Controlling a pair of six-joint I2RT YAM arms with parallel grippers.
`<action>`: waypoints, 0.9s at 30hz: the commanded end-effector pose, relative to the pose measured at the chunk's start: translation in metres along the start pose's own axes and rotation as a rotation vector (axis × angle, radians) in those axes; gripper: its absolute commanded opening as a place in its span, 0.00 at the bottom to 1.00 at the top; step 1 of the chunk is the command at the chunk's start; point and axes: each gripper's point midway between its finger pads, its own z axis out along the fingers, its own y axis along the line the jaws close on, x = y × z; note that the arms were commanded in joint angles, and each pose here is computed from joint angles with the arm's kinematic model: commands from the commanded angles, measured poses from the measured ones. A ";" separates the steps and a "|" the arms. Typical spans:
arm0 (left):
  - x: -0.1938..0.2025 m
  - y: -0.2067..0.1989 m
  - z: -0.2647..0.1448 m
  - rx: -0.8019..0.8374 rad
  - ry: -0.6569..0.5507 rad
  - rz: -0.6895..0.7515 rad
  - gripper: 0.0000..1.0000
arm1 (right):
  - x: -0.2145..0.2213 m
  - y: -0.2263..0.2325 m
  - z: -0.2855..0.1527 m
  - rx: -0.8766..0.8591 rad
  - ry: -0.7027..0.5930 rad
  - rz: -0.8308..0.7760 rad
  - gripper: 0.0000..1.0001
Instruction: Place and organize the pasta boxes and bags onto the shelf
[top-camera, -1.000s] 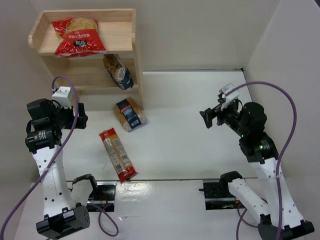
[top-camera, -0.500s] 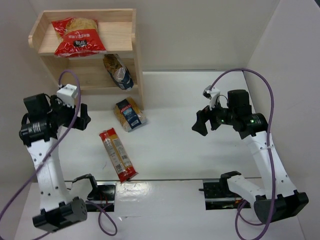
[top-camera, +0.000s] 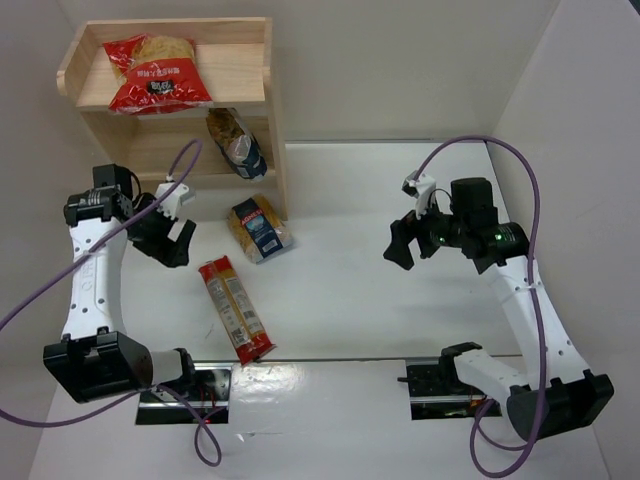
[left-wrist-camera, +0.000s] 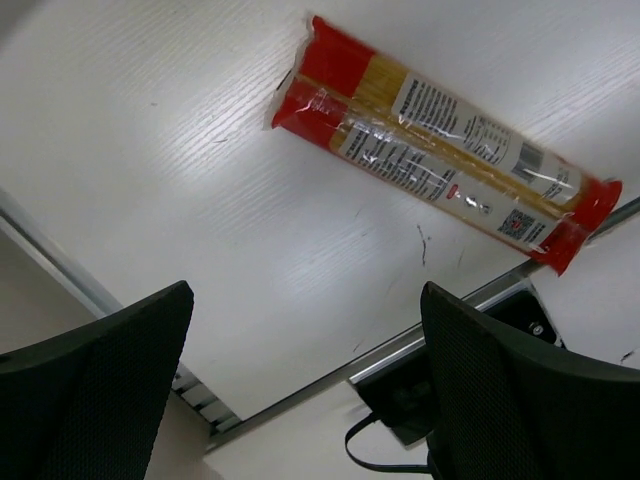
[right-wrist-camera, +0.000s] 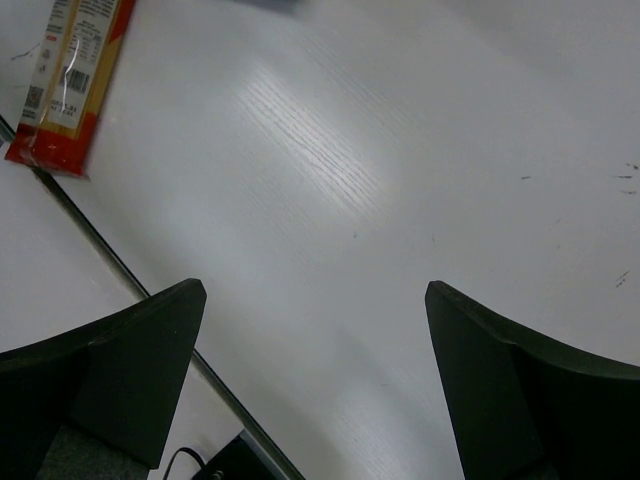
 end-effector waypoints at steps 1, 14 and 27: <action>0.012 0.009 -0.003 -0.051 0.068 0.146 1.00 | -0.008 -0.010 0.002 0.035 -0.032 -0.050 0.99; 0.057 0.000 0.059 -0.008 0.305 0.535 1.00 | -0.026 -0.003 -0.023 0.147 -0.202 -0.226 0.99; 0.051 -0.019 0.129 0.040 0.297 0.790 1.00 | -0.042 -0.012 -0.015 0.154 -0.193 -0.147 0.99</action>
